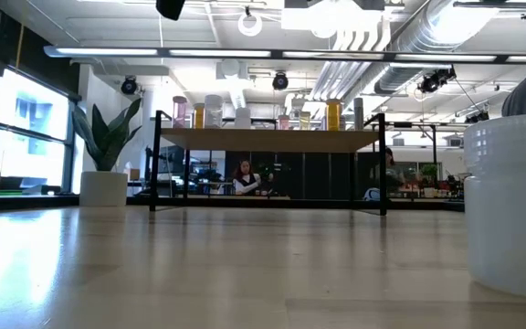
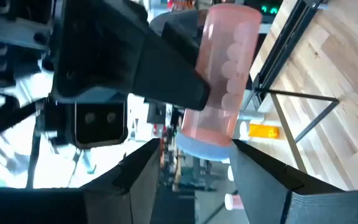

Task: Pick and place medicine bottles onto shelf by color
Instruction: Put the pink transparent pill bottle on the shelf

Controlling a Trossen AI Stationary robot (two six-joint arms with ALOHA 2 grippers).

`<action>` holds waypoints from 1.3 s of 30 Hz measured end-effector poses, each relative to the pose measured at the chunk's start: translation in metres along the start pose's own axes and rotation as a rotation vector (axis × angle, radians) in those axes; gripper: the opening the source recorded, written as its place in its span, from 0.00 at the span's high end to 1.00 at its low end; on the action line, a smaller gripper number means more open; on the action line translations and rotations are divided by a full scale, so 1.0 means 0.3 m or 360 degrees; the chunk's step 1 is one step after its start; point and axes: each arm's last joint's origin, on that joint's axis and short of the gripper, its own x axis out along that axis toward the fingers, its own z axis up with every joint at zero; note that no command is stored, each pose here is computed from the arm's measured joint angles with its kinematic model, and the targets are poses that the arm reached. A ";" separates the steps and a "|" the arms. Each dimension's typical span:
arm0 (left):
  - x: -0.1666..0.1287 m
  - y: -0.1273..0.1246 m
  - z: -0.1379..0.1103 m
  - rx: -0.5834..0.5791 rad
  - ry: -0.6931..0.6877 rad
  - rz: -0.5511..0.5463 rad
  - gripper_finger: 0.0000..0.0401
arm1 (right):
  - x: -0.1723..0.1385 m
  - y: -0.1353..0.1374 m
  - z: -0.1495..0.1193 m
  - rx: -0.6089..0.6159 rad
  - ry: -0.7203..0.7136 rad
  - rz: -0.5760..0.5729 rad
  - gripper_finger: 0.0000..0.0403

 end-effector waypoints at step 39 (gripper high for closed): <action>0.045 -0.025 -0.087 -0.1259 0.0467 0.0142 0.55 | -0.271 -0.045 0.118 -0.0683 -0.0790 -0.0339 0.78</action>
